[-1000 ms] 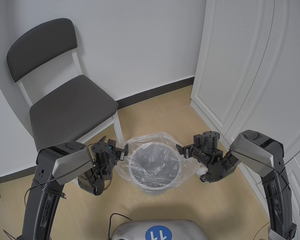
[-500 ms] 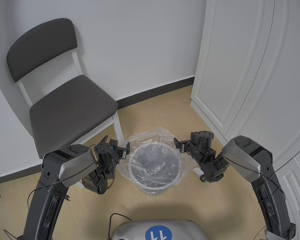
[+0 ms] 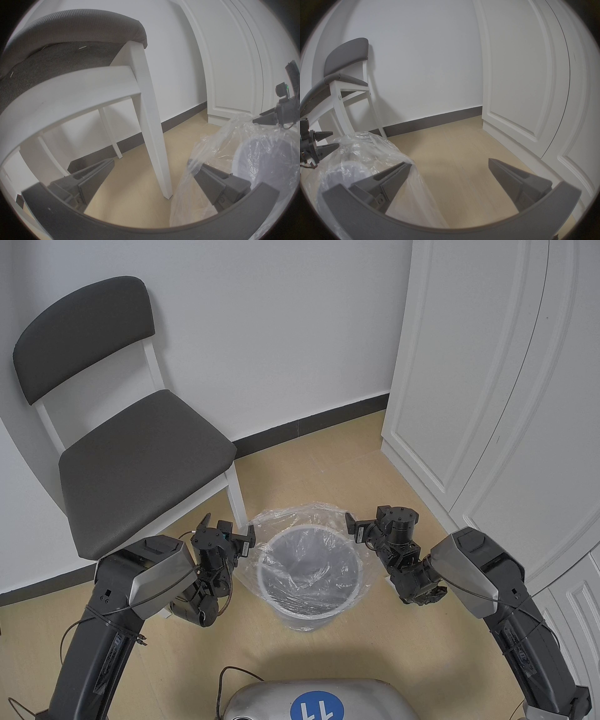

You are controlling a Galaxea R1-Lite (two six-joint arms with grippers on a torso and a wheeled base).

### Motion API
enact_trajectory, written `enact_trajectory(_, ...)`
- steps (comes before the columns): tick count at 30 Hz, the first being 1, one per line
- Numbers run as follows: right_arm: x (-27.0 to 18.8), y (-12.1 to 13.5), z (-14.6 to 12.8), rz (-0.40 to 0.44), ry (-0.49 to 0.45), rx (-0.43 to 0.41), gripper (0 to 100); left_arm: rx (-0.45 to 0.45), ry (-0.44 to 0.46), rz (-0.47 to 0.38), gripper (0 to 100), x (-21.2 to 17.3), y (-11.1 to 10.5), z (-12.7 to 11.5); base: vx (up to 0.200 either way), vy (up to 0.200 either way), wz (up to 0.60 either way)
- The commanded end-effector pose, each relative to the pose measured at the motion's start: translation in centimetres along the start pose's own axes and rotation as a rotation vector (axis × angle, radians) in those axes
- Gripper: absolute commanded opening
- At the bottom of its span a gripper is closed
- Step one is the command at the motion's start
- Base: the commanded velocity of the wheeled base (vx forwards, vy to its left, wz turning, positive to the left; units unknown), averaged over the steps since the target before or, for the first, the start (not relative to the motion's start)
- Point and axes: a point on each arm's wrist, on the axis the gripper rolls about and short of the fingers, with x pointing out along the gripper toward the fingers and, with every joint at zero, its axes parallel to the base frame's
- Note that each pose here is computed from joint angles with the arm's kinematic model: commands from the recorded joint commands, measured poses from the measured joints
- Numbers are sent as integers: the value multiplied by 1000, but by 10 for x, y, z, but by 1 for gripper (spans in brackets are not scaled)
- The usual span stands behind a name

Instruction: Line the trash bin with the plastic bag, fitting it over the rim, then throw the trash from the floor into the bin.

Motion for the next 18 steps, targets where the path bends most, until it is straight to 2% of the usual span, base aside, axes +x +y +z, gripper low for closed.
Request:
enact_trajectory(1,4,0,-23,-1,12,-3,100,4,14,0,100,1,-2,-11,0,0,0)
enact_trajectory(7,6,0,-27,-1,11,8,100,5,19,-1,100,2,-4,-18,0,0,0)
enact_trajectory(15,5,-2,-32,-12,60,-1,100,33,104,-8,100,-6,1,-30,0,0,0)
enact_trajectory(18,5,-4,-32,-29,71,-6,100,35,110,-6,100,-6,3,-27,0,0,0)
